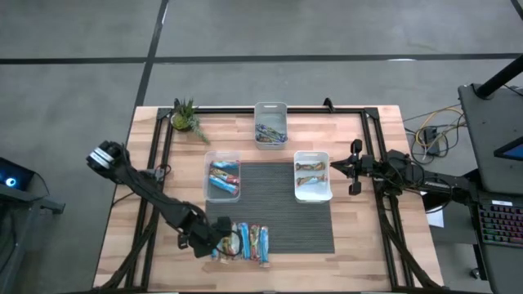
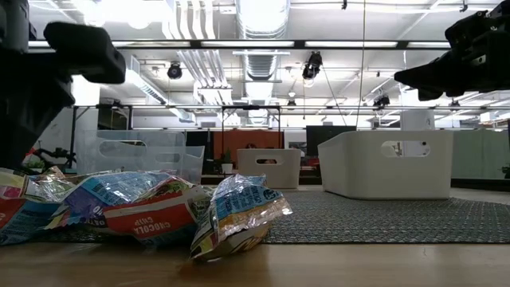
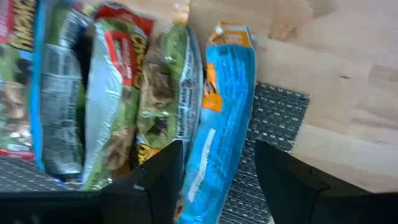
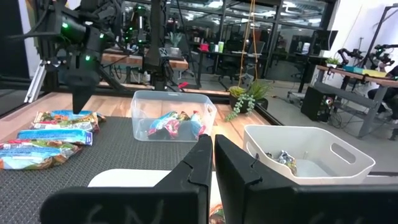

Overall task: Pick and place Granola Bars by type
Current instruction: Put the yellow granola bar into the white bin

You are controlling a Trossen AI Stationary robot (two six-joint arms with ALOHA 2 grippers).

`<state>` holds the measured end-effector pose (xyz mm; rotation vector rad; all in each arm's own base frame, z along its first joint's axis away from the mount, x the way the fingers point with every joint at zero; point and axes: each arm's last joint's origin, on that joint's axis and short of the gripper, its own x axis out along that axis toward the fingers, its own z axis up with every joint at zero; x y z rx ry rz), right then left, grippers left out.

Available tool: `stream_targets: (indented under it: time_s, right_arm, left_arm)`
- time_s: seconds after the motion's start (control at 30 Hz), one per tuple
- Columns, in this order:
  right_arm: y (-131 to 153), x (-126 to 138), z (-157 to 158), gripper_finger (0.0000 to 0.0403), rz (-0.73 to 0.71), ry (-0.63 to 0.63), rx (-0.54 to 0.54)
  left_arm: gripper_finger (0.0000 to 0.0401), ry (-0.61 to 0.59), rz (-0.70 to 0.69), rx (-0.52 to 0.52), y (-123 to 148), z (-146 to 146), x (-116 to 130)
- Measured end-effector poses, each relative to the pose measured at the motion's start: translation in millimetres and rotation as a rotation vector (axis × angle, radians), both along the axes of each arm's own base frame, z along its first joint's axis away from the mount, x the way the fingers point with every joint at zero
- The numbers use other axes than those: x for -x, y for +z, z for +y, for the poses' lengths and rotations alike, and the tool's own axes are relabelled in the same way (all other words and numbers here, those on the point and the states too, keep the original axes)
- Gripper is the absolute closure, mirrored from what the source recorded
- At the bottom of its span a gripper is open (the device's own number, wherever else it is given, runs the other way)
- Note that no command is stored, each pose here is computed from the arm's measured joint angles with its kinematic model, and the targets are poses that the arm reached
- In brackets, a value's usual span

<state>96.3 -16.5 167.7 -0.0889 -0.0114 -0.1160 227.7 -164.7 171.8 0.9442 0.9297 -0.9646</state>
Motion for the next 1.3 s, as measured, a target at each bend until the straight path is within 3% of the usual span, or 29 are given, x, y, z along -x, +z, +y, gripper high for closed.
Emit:
stream_targets:
  time_s: [0.73,1.3]
  right_arm:
    - [-0.1,-0.1,0.0,0.0394,0.001,0.0,-0.005]
    - [-0.1,0.0,0.0,0.0394,0.001,0.0,-0.001]
  left_arm:
    - [0.0219,0.003,0.064,-0.042,-19.1,-1.7,-9.0]
    - [0.0306,-0.002,0.072,-0.06,-15.0,-1.0,-8.9]
